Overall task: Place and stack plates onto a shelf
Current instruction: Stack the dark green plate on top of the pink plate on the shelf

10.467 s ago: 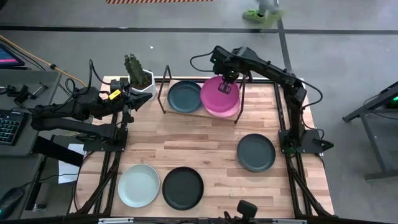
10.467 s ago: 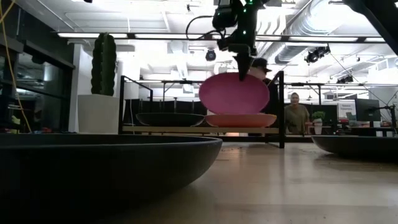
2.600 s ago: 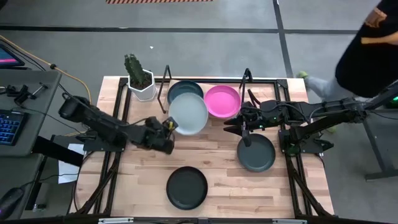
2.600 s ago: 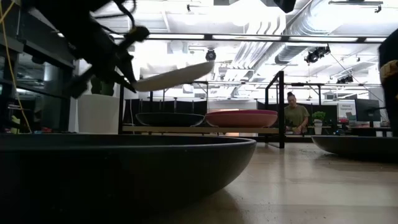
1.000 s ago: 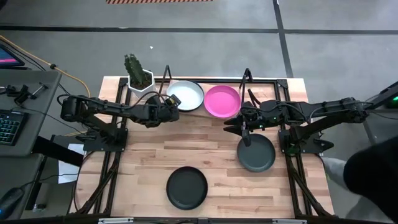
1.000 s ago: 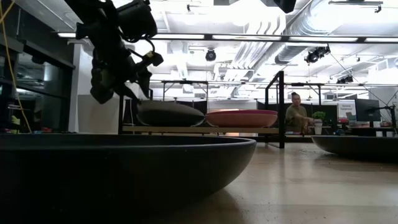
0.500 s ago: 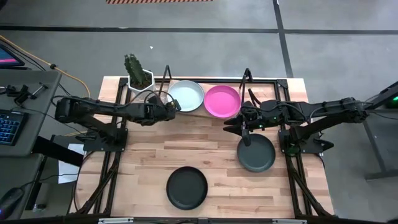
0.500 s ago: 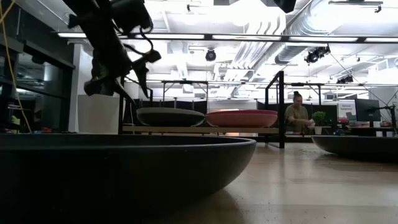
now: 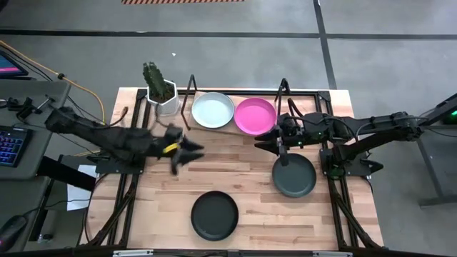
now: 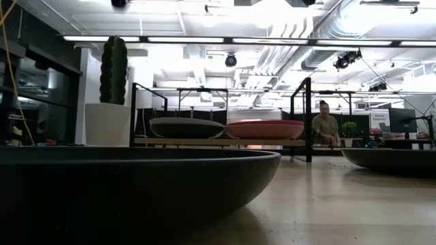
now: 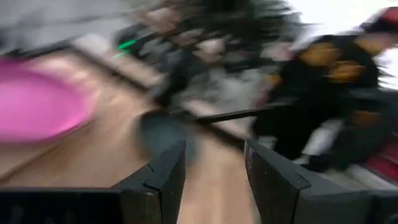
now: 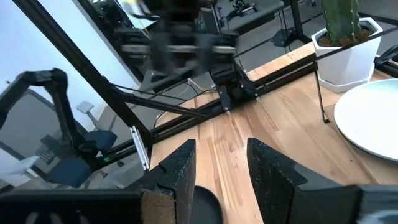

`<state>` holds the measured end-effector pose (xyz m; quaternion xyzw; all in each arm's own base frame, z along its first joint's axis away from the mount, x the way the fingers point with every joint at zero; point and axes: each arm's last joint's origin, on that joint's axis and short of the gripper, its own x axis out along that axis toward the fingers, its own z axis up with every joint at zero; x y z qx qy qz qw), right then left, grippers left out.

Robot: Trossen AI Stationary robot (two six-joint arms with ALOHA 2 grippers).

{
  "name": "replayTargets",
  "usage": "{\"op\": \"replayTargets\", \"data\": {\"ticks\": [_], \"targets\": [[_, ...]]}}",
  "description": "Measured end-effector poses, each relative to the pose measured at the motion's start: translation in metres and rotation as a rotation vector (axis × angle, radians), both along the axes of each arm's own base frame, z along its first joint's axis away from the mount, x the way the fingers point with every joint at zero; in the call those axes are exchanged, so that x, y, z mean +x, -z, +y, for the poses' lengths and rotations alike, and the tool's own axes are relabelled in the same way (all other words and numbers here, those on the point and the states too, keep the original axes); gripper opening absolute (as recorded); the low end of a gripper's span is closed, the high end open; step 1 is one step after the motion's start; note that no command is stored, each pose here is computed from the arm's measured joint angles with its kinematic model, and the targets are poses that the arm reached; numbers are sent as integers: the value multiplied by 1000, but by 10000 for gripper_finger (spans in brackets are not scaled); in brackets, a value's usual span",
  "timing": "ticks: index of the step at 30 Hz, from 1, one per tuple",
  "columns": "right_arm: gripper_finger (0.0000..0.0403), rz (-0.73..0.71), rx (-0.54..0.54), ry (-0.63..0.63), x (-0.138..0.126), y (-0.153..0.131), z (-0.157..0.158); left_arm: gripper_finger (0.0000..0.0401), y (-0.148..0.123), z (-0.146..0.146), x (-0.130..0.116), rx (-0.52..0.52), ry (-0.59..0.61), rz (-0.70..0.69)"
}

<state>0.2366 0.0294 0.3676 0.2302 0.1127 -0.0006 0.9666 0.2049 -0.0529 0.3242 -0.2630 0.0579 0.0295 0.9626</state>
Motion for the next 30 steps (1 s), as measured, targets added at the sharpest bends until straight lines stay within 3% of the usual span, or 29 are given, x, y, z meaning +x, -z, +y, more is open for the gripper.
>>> {"op": "replayTargets", "data": {"ticks": [5,10,12,15,20,24,30], "targets": [[126,-24,15,1,0,-2,0,152,-16,-23,-19,139,76,-121],[126,28,199,-54,0,1,2,152,-23,-23,-30,214,14,-149],[126,149,281,-105,-2,11,6,152,-26,-20,-33,234,-3,-161],[126,453,369,-141,-9,37,25,152,-28,-17,-36,248,-14,-172],[126,885,416,-142,-18,81,68,152,-31,-15,-40,239,-22,-189],[126,1067,405,-42,-17,109,97,152,-31,-14,-40,242,-42,-184],[126,1172,348,127,0,150,113,152,-31,-14,-40,241,-42,-184]]}}
